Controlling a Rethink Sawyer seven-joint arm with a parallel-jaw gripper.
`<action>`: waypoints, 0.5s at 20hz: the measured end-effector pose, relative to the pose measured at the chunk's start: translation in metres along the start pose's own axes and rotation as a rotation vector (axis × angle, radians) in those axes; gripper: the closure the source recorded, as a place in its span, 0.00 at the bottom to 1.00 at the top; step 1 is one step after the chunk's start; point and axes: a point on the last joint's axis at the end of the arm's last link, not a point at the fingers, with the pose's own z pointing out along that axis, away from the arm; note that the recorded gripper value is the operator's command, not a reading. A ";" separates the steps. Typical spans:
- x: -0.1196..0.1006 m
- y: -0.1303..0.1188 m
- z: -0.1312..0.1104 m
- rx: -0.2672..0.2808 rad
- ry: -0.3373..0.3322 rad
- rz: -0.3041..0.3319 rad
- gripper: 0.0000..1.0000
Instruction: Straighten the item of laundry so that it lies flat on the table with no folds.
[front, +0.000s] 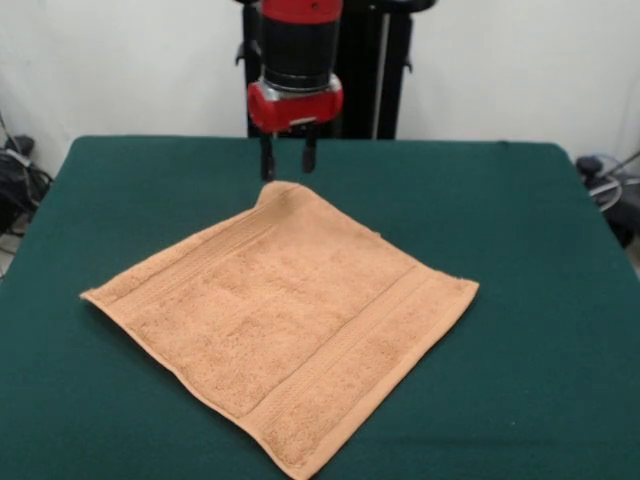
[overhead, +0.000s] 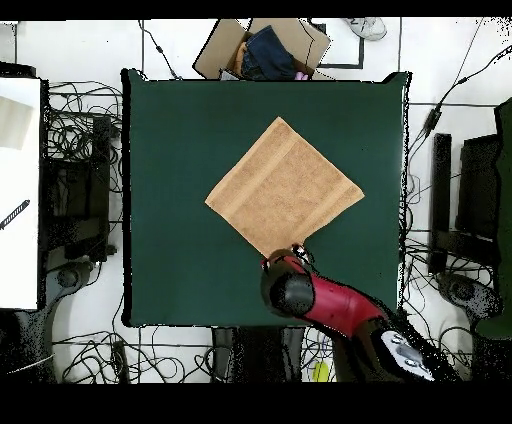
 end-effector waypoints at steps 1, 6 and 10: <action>0.004 -0.004 0.000 -0.004 0.003 0.013 0.00; 0.026 -0.024 0.001 -0.037 0.017 0.078 0.00; 0.034 -0.030 0.002 -0.044 0.018 0.083 0.00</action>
